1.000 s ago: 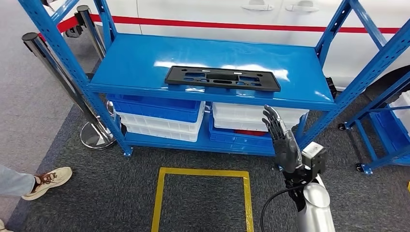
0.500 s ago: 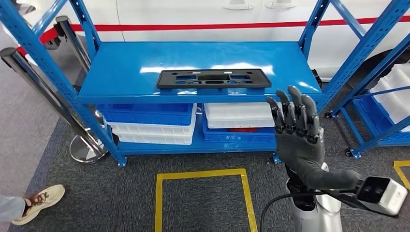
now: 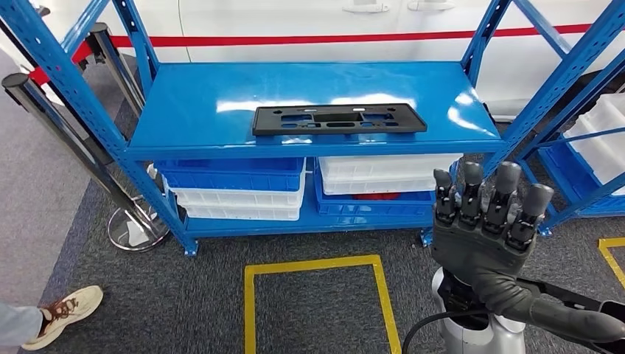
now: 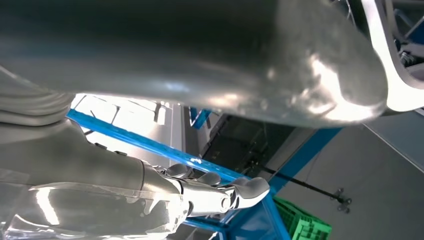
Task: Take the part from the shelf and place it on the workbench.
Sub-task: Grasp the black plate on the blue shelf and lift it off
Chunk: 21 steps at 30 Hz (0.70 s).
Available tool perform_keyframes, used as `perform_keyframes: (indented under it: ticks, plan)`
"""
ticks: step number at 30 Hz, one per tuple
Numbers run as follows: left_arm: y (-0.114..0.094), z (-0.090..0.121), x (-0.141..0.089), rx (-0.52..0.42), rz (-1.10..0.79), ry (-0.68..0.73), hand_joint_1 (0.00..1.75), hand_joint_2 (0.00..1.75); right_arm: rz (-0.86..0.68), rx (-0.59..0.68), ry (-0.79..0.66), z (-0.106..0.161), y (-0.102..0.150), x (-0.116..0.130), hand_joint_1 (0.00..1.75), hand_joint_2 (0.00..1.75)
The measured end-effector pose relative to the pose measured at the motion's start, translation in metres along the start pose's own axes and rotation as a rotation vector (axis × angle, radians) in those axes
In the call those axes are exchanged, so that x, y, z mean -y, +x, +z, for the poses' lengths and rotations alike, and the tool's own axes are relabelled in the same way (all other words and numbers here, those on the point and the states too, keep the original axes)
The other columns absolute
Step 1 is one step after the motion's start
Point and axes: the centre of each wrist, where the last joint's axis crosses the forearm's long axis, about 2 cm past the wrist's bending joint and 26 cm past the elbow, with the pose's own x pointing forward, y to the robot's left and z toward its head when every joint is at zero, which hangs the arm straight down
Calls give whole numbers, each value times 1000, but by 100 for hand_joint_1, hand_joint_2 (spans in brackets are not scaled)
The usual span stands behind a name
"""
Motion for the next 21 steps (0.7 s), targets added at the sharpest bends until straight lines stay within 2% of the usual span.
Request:
perform_keyframes:
  ticks: [21]
  plan:
    - [1,-1,-4,6,2,3,0,0,-1,-1,-25,-5,-9,-9,0,0]
